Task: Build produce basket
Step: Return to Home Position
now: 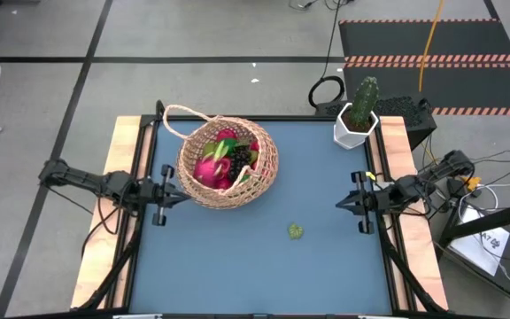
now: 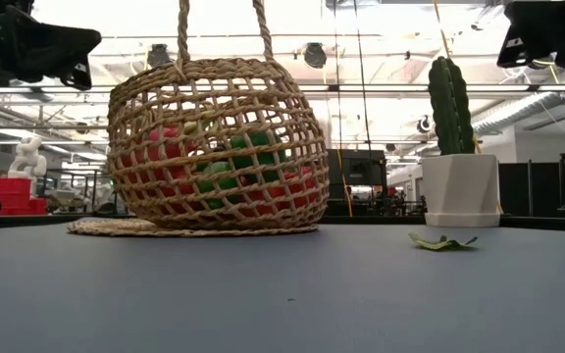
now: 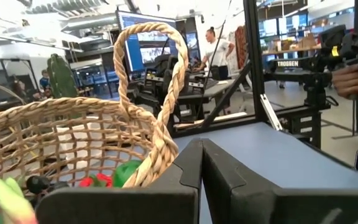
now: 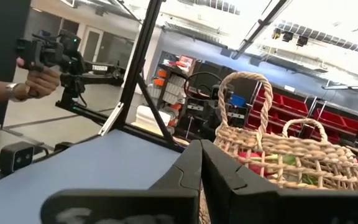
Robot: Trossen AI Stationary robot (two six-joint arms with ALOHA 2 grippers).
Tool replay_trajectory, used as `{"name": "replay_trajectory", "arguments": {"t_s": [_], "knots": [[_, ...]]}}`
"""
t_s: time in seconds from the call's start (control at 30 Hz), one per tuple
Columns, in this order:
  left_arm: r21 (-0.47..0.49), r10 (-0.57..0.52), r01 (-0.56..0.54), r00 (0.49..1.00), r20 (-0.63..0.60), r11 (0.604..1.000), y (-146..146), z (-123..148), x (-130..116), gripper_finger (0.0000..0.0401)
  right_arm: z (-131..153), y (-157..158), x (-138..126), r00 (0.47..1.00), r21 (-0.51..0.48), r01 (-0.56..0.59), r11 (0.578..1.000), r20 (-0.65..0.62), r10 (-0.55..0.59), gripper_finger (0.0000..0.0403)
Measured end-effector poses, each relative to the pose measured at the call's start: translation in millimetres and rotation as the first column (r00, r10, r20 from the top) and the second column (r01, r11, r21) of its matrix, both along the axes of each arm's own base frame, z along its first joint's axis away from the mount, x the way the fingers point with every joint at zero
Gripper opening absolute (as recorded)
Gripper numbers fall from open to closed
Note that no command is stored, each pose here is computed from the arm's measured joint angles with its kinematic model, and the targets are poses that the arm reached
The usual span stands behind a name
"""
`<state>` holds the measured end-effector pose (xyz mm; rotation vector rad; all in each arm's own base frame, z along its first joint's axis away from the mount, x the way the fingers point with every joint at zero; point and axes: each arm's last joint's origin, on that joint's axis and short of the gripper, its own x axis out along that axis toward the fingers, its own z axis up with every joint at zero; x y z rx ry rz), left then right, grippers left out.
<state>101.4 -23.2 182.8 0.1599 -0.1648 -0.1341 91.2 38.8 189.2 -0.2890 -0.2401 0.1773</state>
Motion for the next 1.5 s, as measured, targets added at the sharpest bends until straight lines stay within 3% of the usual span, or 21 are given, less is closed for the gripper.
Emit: {"name": "replay_trajectory", "arguments": {"t_s": [0.6,1.1,1.5], "knots": [[0.029,0.122,-0.122,0.992,-0.022,0.992,16.0,-4.4,-5.3,0.0010,-4.1,-2.1,-4.1,1.000,0.006,-0.003,1.000,-0.030,0.004,0.0000],[0.013,0.119,-0.119,0.990,-0.069,0.993,20.7,-8.7,-4.5,0.0010,-8.6,-1.1,-3.6,0.996,0.013,-0.035,0.999,-0.078,0.036,0.0000],[0.011,0.119,-0.119,0.991,-0.066,0.993,20.7,-8.4,-4.6,0.0010,-9.0,-9.9,0.2,0.996,0.045,0.023,0.999,-0.088,-0.019,0.0000]]}}
